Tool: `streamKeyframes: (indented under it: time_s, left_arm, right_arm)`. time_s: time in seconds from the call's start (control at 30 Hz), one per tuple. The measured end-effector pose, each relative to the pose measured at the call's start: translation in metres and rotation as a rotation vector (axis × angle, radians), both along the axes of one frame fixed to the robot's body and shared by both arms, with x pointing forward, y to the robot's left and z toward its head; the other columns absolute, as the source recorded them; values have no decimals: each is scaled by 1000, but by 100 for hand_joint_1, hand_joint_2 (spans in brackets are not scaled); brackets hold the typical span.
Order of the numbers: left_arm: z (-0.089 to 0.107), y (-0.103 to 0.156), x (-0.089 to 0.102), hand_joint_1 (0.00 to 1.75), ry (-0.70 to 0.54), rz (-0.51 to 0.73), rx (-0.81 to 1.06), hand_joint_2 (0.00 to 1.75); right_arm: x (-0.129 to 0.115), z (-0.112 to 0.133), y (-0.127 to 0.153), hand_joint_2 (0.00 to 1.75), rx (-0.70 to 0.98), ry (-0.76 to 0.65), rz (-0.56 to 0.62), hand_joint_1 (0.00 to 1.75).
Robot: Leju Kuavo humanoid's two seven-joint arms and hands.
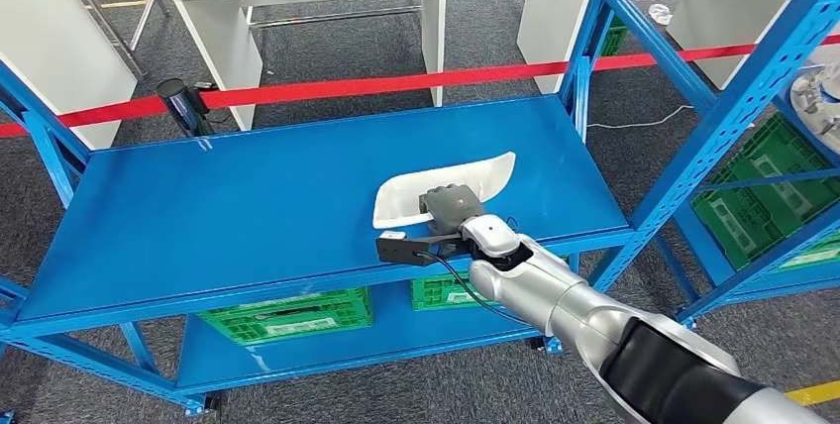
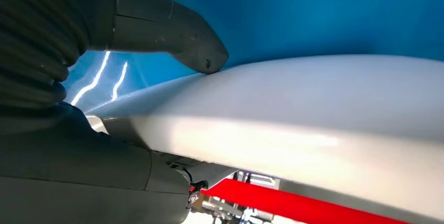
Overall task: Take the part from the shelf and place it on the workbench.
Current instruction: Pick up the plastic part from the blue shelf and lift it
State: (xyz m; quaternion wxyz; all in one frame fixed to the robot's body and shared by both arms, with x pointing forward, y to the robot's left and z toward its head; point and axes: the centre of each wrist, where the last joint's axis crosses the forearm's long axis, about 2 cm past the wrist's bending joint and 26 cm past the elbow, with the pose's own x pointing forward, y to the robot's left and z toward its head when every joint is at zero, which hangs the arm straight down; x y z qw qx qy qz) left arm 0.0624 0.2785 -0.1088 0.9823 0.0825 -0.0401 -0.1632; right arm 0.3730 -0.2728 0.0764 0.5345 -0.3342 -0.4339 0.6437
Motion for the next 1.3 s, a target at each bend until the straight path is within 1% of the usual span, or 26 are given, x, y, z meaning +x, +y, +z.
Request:
streamKeyframes:
  time_s: [0.07,0.2,0.5,0.6,0.7,0.77,0.83,0.9,1.0,1.1,1.2,1.3]
  left_arm:
    - [0,0,0,0,0,0,0,0]
    - [0,0,0,0,-11,7,-13,175]
    - [0,1,-1,0,-41,49,-35,175]
    - [0,1,-2,0,-39,65,-27,175]
    - [-1,1,-6,0,-20,62,-20,175]
    - [-1,1,-8,0,-15,62,-15,175]
    - [-1,1,-8,0,-17,68,-11,175]
    - [-1,1,-8,0,-26,78,-12,175]
    - [-1,1,-10,0,-38,89,-14,175]
    - [-2,0,-11,0,-37,97,-12,175]
    - [-2,-1,-12,0,-28,103,-12,175]
    - [-2,-2,-13,0,-12,103,-7,175]
  right_arm:
    - [1,0,1,175,1,0,0,175]
    - [3,2,4,175,1,-1,2,175]
    - [5,2,4,175,6,-2,7,175]
    - [5,2,3,175,43,-49,7,175]
    - [6,9,7,175,155,-158,16,175]
    - [9,22,13,175,257,-239,44,175]
    - [12,41,21,175,380,-341,103,175]
    - [14,66,29,175,495,-452,158,175]
    - [10,105,31,175,648,-635,221,175]
    - [-5,131,23,175,784,-829,285,175]
    - [-32,143,14,175,913,-1017,360,175]
    - [-55,147,10,175,992,-1095,411,175]
